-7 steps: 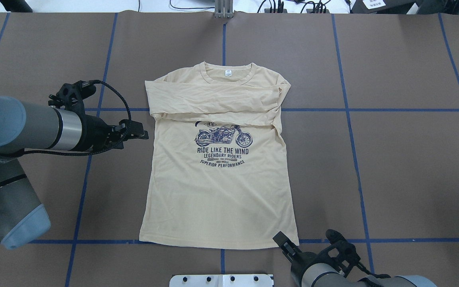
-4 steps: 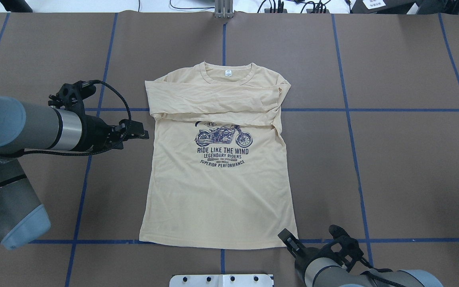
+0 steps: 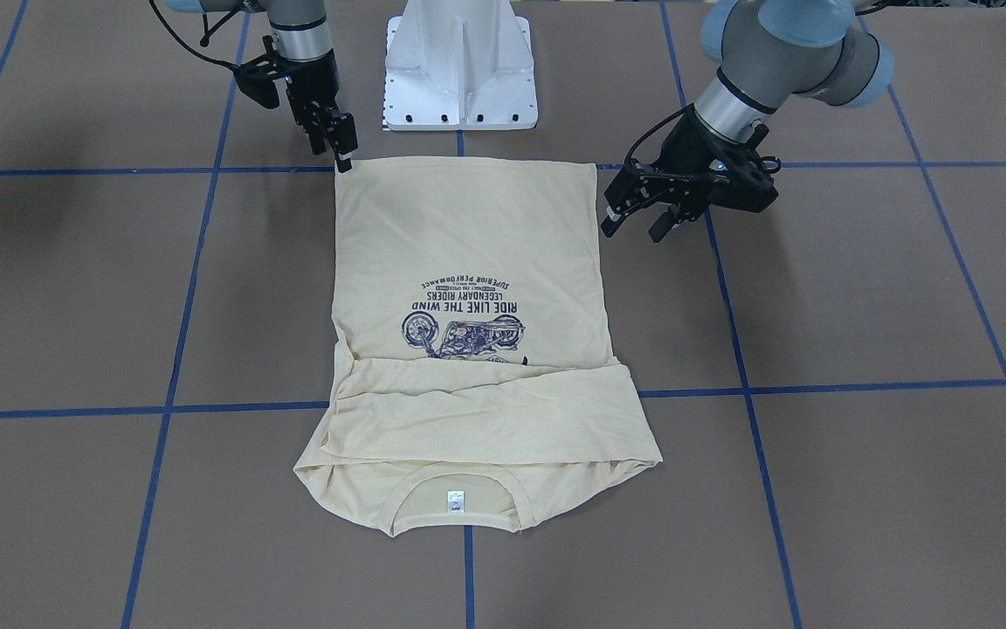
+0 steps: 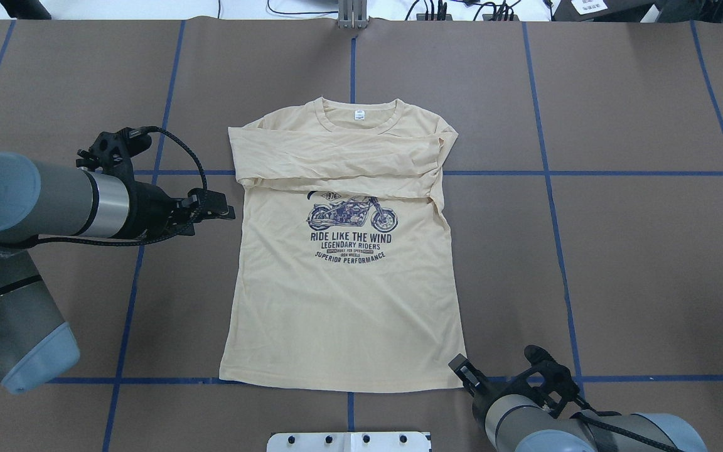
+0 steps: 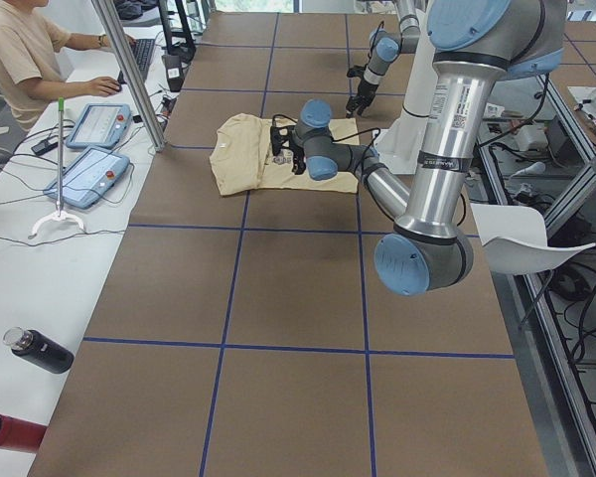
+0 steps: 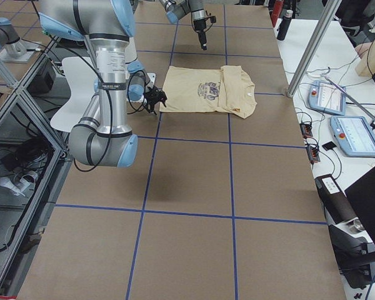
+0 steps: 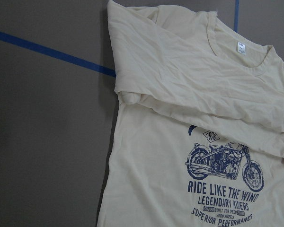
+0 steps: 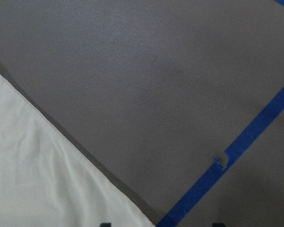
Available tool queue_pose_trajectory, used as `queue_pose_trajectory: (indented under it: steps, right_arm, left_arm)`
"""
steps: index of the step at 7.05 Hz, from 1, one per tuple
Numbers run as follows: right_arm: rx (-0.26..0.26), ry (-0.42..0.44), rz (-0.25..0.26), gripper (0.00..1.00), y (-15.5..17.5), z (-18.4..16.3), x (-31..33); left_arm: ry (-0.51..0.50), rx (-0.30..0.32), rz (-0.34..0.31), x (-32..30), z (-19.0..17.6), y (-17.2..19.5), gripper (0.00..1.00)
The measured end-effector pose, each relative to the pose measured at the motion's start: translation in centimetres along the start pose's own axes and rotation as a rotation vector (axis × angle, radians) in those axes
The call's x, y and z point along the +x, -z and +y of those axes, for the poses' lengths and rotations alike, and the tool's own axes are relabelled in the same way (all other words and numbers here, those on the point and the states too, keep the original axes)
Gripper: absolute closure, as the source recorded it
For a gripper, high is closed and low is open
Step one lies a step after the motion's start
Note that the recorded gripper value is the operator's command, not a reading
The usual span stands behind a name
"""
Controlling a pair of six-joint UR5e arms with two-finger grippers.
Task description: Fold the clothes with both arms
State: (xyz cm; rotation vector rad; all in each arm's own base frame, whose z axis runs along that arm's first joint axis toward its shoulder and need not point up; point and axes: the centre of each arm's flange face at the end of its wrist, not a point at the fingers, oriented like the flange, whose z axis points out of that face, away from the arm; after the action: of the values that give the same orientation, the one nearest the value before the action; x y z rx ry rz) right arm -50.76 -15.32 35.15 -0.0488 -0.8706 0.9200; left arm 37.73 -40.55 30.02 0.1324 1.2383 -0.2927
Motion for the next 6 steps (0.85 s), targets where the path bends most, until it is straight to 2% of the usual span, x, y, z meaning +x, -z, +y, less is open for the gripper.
queue_pose_trajectory:
  steps: [2, 3, 6]
  right_arm:
    - [0.0, 0.002, -0.001, 0.23, -0.06, 0.22, -0.08]
    - [0.0, 0.002, -0.003, 0.28, -0.08, 0.26, -0.13]
    - [0.004, 0.005, -0.001, 0.64, -0.37, 0.35, -0.01]
  left_arm:
    - [0.001, 0.001, 0.001, 0.03, 0.0, 0.04, 0.12]
    - [0.0, 0.001, 0.001, 0.04, 0.03, 0.02, 0.12]
    - [0.001, 0.001, -0.001, -0.03, 0.06, -0.11, 0.12]
